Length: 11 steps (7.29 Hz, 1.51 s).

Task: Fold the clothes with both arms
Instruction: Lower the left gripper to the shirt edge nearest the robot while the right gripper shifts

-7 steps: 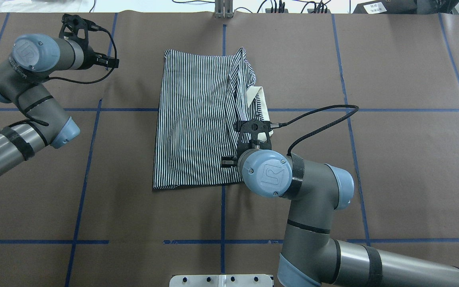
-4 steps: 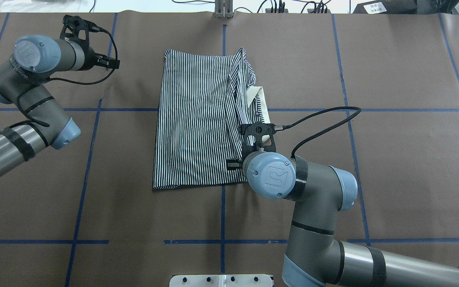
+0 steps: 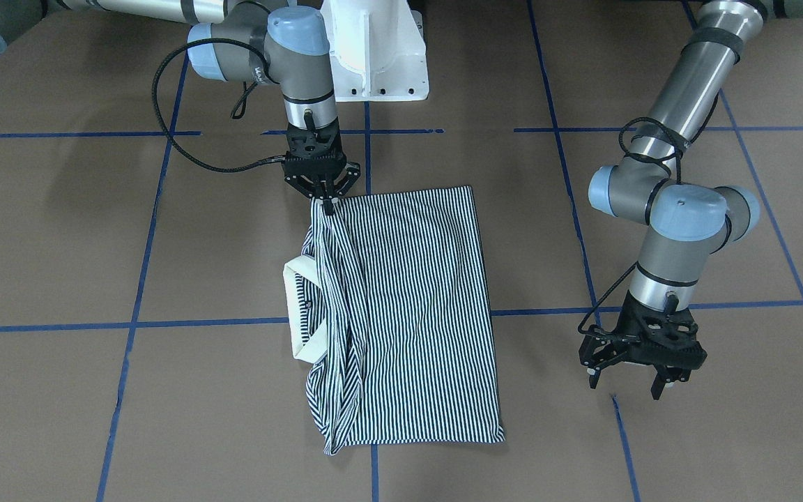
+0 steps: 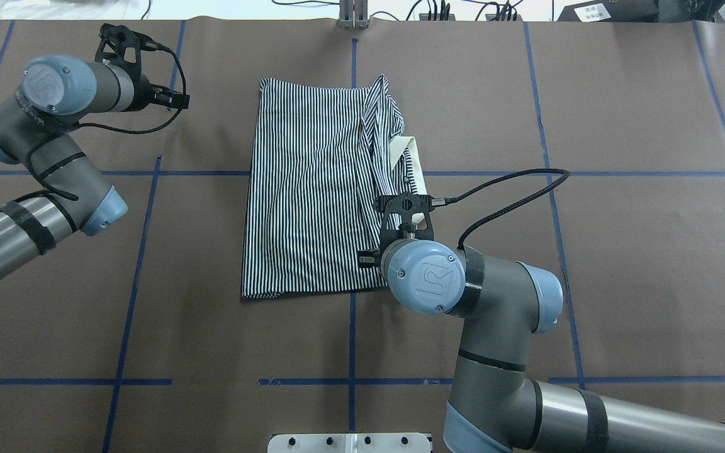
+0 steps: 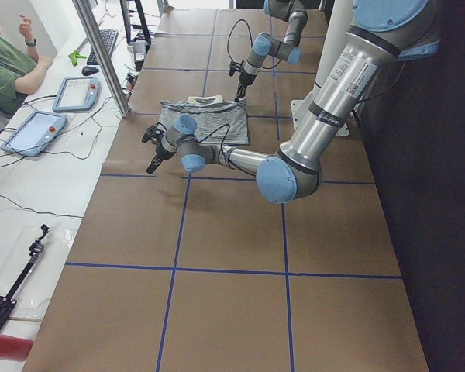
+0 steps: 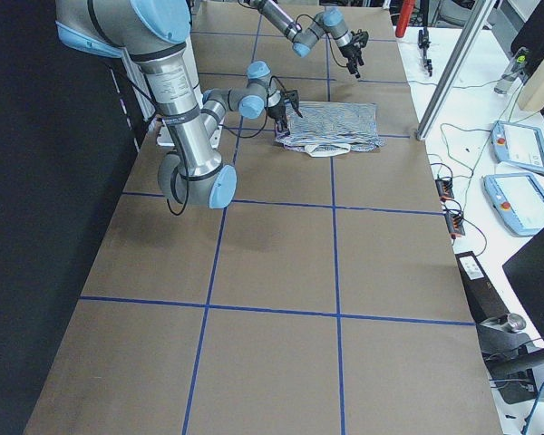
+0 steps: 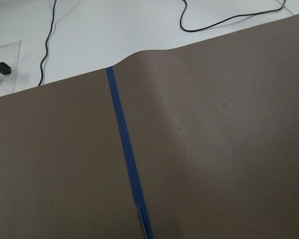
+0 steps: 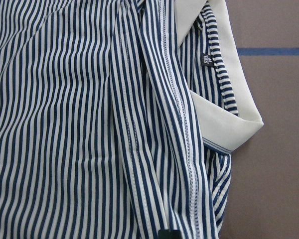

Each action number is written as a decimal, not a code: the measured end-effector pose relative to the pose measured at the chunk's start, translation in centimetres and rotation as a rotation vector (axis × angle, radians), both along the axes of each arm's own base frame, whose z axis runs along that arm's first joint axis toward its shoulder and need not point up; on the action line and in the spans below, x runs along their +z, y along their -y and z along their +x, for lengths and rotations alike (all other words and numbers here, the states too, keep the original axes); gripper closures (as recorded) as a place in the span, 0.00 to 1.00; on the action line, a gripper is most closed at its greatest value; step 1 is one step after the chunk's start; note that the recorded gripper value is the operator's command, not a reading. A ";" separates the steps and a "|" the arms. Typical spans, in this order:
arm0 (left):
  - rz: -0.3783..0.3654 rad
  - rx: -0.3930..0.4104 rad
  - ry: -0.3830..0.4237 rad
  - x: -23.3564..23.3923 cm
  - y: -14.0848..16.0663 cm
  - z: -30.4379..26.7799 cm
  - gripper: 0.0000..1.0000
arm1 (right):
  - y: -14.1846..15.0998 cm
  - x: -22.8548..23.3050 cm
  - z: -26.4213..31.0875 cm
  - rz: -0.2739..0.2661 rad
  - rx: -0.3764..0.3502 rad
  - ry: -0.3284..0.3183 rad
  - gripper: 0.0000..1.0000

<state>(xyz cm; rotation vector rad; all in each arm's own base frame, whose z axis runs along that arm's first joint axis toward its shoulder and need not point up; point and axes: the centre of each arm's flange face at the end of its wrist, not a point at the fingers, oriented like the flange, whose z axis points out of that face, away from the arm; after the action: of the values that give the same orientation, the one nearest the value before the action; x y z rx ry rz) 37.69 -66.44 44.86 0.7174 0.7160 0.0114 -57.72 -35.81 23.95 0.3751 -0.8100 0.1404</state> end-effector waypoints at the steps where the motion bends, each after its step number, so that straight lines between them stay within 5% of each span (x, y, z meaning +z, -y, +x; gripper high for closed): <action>1: 0.000 0.000 0.000 0.0 0.0 0.0 0.00 | 0.0 -0.1 0.0 0.000 0.001 0.001 1.00; 7: 0.000 0.000 0.000 0.0 0.0 0.0 0.00 | -1.4 4.5 4.6 0.012 0.030 -0.035 1.00; 8: 0.000 0.000 0.000 0.0 0.0 0.0 0.00 | -1.7 4.9 4.8 0.016 0.033 -0.042 0.31; 9: 0.000 0.002 0.000 0.0 -0.1 0.1 0.00 | -1.9 5.0 4.8 0.017 0.034 -0.043 0.00; 11: 0.001 0.006 -0.002 -0.1 -0.2 0.3 0.00 | -2.0 4.3 5.2 0.022 0.027 -0.028 0.00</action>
<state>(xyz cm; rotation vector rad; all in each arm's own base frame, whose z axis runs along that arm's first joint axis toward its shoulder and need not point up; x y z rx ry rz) 38.03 -66.23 44.77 0.7160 0.7198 0.0162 -52.56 -33.80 28.23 0.4081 -0.7800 0.1513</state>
